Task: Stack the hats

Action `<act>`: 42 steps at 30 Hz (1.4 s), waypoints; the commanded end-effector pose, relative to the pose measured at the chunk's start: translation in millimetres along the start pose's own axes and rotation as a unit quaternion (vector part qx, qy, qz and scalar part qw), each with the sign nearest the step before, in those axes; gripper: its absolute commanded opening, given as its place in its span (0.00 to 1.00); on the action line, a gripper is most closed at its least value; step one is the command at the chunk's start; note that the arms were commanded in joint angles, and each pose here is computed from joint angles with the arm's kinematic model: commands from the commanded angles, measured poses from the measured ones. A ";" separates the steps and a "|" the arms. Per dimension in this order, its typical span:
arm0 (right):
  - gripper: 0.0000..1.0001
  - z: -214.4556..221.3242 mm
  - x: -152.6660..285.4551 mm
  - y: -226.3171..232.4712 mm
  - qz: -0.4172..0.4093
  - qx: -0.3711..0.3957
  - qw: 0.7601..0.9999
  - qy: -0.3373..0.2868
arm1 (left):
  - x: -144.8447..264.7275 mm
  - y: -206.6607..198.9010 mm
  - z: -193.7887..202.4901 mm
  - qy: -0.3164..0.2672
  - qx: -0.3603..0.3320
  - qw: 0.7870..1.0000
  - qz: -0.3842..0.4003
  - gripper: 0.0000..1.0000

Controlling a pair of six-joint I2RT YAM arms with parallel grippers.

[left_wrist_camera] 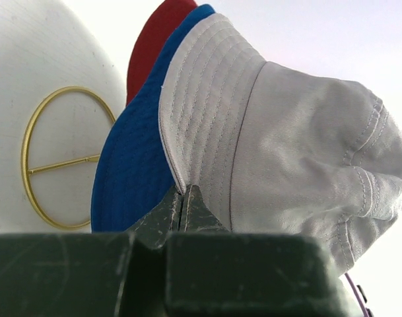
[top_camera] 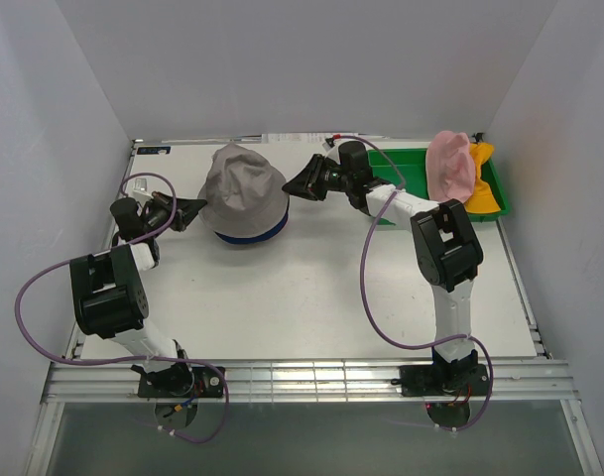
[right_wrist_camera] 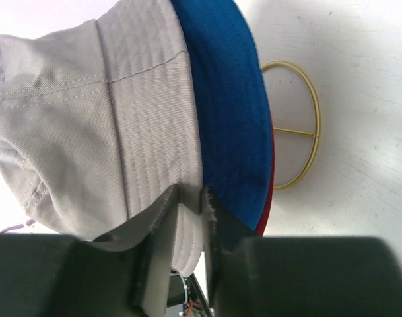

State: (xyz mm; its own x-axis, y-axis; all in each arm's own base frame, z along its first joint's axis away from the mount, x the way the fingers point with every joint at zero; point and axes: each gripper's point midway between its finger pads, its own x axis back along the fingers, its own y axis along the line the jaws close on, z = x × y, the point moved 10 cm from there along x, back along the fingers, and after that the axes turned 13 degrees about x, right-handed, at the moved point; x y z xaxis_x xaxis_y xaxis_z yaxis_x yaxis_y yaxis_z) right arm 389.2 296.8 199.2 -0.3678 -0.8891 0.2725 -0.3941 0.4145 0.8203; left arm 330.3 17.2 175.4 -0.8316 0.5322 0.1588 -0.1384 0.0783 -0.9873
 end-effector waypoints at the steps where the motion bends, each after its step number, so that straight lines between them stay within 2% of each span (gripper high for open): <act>1: 0.24 -0.3 -4.8 1.8 -0.017 0.013 1.000 -0.003 | 5.0 9.9 1.1 -0.005 -0.002 1.000 -0.016 0.00; 2: 0.18 -1.3 -4.1 0.5 -0.013 0.014 1.000 -0.004 | 5.1 11.3 0.8 -0.007 0.000 1.000 -0.018 0.00; 5: 0.12 1.6 -4.7 -7.3 0.003 0.012 1.000 0.003 | 4.2 14.7 -0.1 -0.007 -0.001 1.000 -0.024 0.00; 13: 0.08 10.6 -0.9 -35.9 0.055 -0.009 0.998 0.024 | 2.9 28.7 -1.1 -0.009 0.004 0.999 -0.046 0.00; 20: 0.08 12.4 2.6 -52.1 0.088 -0.010 0.996 0.034 | 2.0 45.9 0.3 -0.010 0.014 0.997 -0.072 0.00; 32: 0.08 7.8 -4.9 -71.1 0.152 0.007 0.986 0.072 | 0.6 52.7 -2.6 -0.013 0.018 0.995 -0.096 0.00; 42: 0.08 9.9 -8.7 -84.8 0.193 0.012 0.976 0.102 | 0.9 74.0 -4.6 -0.033 0.046 0.984 -0.172 0.00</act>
State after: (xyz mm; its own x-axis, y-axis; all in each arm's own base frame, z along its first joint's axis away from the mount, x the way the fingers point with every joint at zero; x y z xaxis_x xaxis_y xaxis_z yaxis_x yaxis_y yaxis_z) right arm 414.3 296.4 174.1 -0.3097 -0.8374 0.4504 -0.4056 0.5448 0.7339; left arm 334.1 19.8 146.0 -0.8021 0.5312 0.2728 -0.2328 0.1426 -0.9620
